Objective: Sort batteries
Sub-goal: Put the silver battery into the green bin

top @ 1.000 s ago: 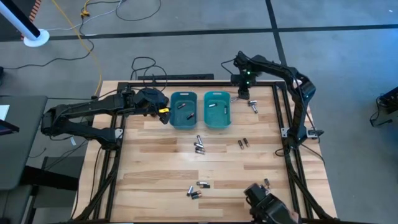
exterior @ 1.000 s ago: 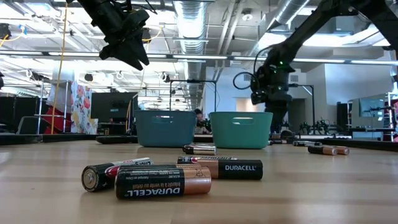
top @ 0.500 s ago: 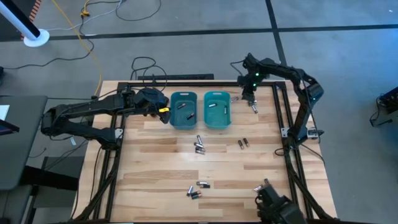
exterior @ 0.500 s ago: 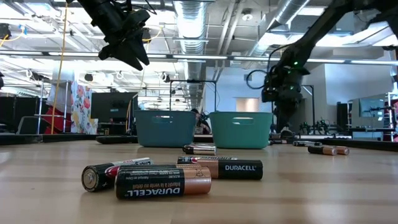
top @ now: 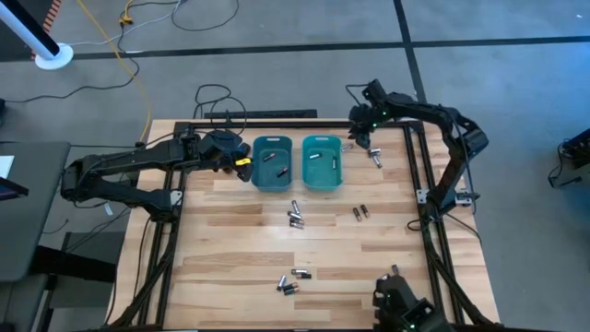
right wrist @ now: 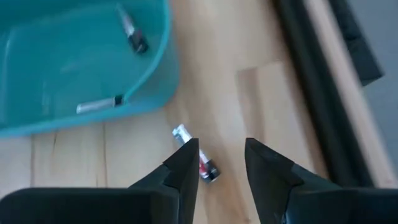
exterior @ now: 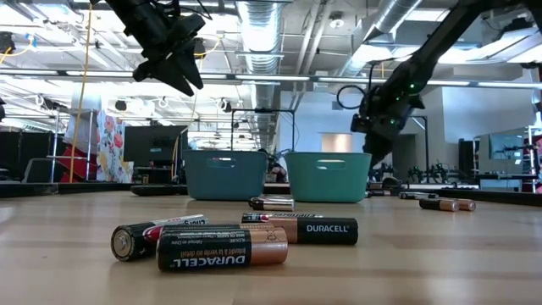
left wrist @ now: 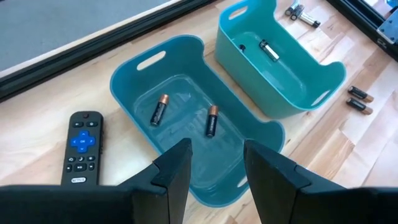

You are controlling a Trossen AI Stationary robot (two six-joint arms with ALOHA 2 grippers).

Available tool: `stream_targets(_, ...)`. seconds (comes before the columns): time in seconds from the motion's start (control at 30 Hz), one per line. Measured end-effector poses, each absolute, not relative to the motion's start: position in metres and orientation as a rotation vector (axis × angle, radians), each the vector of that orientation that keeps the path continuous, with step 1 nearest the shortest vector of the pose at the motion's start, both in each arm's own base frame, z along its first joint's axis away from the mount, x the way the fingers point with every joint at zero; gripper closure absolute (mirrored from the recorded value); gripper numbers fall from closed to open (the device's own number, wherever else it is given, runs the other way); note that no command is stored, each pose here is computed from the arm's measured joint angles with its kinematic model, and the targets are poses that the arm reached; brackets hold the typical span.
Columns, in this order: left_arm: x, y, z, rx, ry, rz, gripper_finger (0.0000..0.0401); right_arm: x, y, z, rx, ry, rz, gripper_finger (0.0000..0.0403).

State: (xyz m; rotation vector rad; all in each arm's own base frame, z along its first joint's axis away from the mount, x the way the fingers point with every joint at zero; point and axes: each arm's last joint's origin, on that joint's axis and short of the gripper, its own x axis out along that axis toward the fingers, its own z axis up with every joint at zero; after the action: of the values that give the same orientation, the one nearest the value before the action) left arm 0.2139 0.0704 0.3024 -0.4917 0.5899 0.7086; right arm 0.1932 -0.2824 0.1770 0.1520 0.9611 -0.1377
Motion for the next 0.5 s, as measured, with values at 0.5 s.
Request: stream_targets(0.5,0.214,0.070,0.302,-0.507,0.584,0.714,0.0260,0.220,-0.262,0.166,-0.197,1.138,0.027,0.0255)
